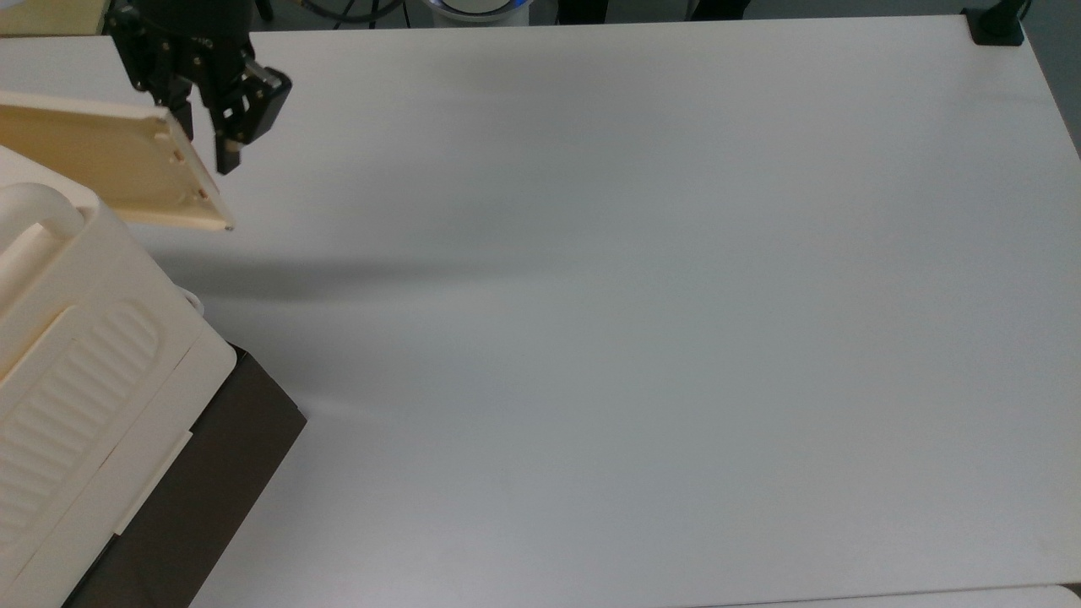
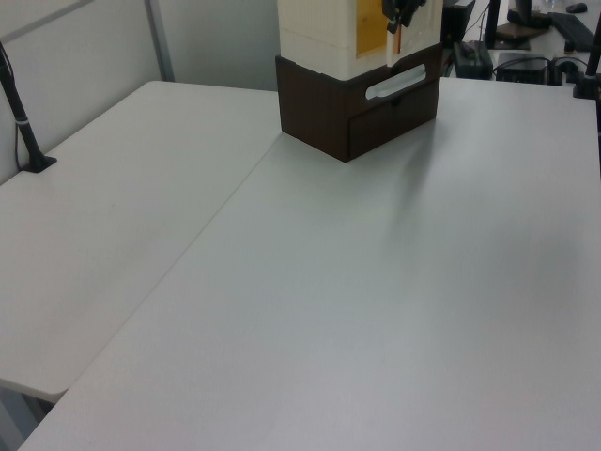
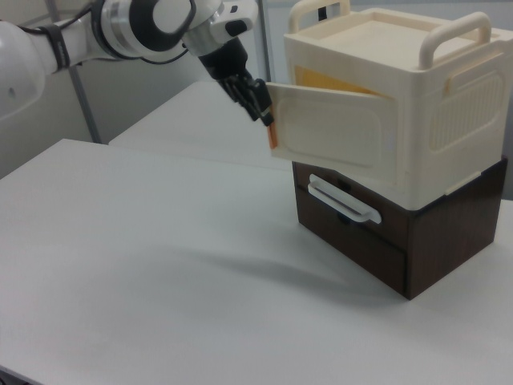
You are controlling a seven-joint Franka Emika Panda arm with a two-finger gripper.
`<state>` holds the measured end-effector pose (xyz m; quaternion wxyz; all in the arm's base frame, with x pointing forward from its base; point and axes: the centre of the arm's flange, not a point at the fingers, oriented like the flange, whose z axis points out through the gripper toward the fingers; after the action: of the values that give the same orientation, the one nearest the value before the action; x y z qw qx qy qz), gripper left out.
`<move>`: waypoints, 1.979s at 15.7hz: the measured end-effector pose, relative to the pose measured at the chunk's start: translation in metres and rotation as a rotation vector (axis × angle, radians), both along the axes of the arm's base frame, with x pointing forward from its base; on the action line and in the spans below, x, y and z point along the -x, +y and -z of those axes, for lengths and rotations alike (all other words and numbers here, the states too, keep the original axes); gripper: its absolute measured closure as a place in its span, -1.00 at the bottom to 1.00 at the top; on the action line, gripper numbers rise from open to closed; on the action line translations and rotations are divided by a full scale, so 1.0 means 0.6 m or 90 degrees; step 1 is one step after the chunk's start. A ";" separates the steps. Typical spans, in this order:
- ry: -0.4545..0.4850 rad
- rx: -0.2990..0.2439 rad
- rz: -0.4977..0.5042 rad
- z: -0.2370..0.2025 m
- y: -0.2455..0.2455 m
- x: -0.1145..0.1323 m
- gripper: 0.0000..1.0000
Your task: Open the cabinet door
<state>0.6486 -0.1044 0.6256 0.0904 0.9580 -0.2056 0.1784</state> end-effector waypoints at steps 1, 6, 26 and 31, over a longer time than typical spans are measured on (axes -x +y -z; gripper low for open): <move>0.017 -0.005 0.000 -0.001 0.006 0.007 -0.09; 0.082 -0.027 -0.049 -0.032 0.101 0.046 -0.99; -0.179 0.014 -0.031 -0.080 -0.027 -0.030 -1.00; -0.110 0.036 -0.085 -0.046 -0.039 -0.033 -1.00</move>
<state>0.6681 -0.1279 0.6532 0.0874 0.9475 -0.1435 0.2720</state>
